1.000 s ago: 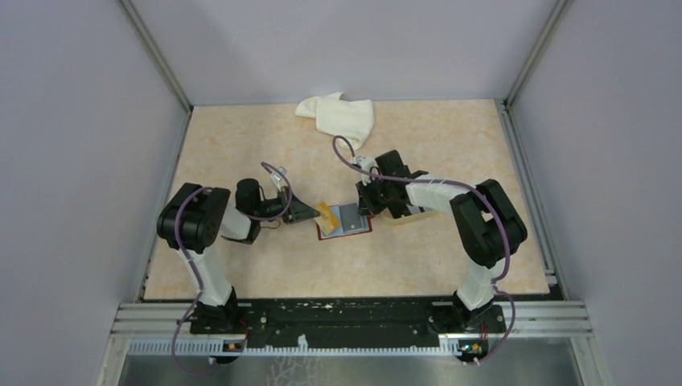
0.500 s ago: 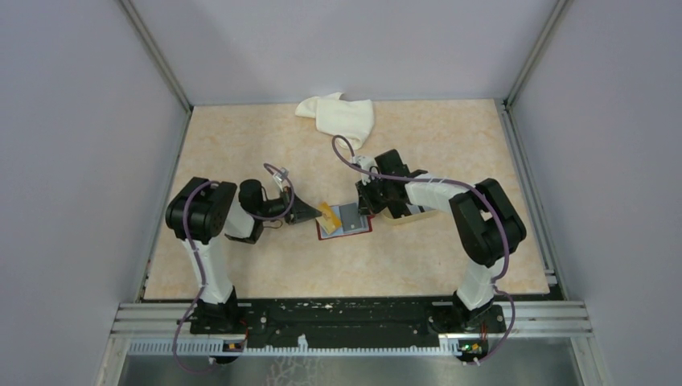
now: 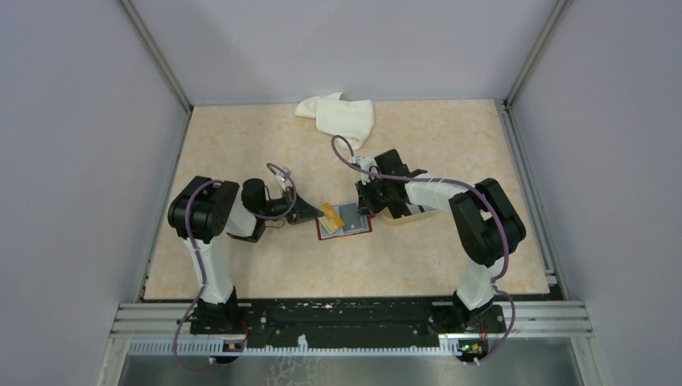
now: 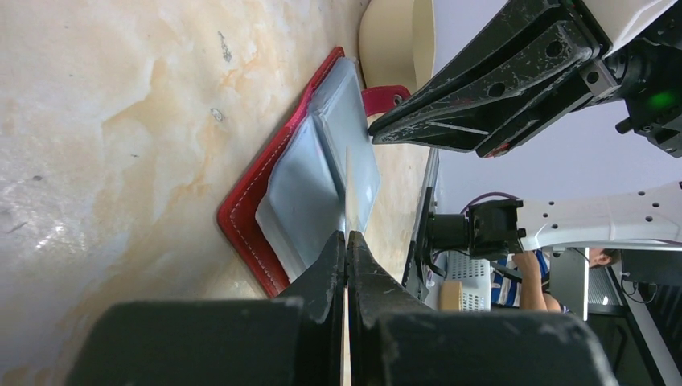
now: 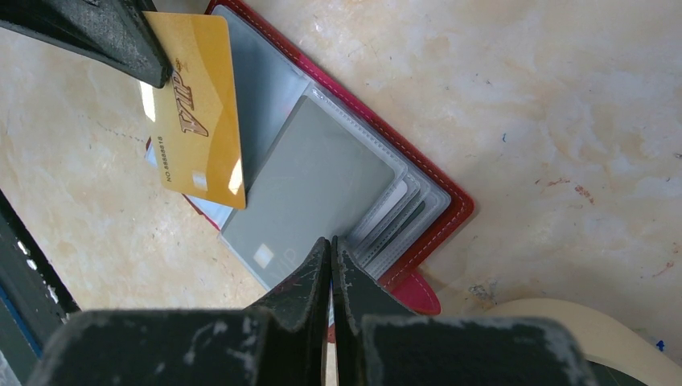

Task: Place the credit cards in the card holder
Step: Insert the credit card into the card holder.

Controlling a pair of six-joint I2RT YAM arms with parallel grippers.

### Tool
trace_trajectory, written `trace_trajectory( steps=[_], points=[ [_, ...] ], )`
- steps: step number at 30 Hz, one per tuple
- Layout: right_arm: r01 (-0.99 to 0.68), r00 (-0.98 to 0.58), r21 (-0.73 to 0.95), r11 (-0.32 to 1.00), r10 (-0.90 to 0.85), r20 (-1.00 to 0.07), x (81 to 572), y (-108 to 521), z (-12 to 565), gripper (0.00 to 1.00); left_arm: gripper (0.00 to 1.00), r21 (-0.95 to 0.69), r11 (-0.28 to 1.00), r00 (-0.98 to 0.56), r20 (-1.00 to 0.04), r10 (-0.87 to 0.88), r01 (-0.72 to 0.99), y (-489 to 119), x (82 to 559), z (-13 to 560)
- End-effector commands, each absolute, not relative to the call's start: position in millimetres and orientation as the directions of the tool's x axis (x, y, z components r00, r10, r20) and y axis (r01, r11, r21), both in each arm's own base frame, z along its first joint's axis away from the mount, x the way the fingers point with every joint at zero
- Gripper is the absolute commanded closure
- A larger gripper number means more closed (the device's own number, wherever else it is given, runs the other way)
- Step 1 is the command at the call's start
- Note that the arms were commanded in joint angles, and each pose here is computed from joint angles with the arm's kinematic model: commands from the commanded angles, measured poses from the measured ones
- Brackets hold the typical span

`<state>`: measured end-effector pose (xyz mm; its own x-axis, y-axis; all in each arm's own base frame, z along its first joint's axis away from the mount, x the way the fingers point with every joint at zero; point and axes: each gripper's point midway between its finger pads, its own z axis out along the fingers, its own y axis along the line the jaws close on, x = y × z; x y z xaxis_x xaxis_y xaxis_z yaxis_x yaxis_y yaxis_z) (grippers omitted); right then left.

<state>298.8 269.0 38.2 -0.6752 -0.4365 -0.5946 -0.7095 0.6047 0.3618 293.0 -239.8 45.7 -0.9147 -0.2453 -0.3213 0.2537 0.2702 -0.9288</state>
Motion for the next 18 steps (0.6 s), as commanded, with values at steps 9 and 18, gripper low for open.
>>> trace_trajectory(
  steps=[9, 18],
  points=[
    [-0.724, -0.663, 0.341, 0.600, -0.466, -0.586, 300.1, 274.5, 35.0, 1.00, 1.00, -0.912, 0.298, -0.902, -0.359, -0.240, 0.283, -239.2, 292.6, 46.1],
    [-0.727, -0.660, 0.341, 0.596, -0.470, -0.586, 298.9, 275.4, 35.0, 1.00, 1.00, -0.910, 0.296, -0.900, -0.365, -0.240, 0.290, -238.7, 290.3, 47.8]
  ],
)
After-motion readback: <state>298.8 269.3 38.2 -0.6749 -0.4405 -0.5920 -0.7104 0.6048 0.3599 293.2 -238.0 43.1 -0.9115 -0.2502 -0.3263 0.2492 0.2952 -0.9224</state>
